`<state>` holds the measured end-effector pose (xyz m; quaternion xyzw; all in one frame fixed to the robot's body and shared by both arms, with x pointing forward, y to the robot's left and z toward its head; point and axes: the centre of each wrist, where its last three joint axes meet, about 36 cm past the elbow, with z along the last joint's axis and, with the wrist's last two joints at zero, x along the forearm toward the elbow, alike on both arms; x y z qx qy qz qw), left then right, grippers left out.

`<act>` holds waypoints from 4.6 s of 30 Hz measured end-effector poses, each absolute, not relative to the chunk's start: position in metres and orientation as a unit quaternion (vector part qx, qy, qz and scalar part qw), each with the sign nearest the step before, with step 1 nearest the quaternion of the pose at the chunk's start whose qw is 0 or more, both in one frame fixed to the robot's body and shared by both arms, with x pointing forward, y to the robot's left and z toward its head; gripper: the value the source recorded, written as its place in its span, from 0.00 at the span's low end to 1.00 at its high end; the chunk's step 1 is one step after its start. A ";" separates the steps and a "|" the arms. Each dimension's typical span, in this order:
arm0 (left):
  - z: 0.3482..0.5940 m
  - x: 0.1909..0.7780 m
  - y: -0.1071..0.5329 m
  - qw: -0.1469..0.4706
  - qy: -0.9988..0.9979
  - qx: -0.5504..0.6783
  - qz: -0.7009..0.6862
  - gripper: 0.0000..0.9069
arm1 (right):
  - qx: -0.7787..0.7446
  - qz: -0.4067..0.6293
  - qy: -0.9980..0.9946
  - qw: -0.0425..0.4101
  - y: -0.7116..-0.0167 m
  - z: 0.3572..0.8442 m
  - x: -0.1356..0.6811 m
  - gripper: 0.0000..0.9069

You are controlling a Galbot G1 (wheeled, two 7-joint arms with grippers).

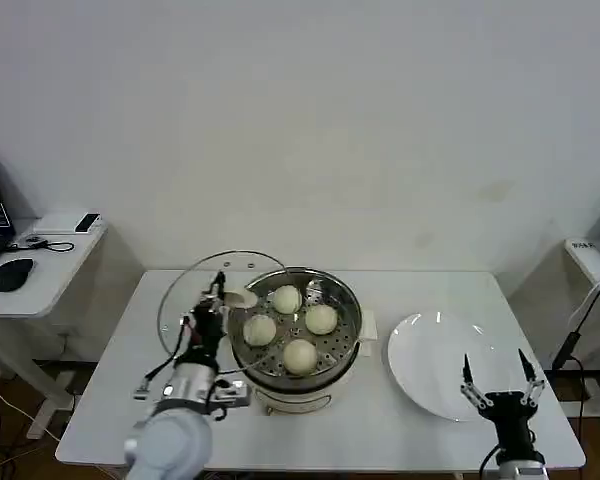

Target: Take steamed baozi put them in steamer then cover it.

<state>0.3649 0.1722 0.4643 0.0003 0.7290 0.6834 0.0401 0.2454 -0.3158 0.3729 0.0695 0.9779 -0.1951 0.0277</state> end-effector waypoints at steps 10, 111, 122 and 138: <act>0.455 0.384 0.114 0.025 0.716 0.008 0.698 0.00 | 0.064 -0.198 0.978 0.022 -0.309 0.367 0.245 1.00; 0.462 0.331 0.076 0.033 0.734 0.045 0.676 1.00 | 0.023 -0.196 0.980 0.003 -0.283 0.346 0.242 1.00; 0.460 0.306 0.138 0.058 0.831 0.032 0.552 1.00 | 0.001 -0.147 0.989 -0.012 -0.282 0.336 0.239 1.00; 0.408 0.260 0.228 0.004 0.981 -0.012 0.193 1.00 | -0.041 -0.112 0.992 -0.028 -0.277 0.345 0.229 1.00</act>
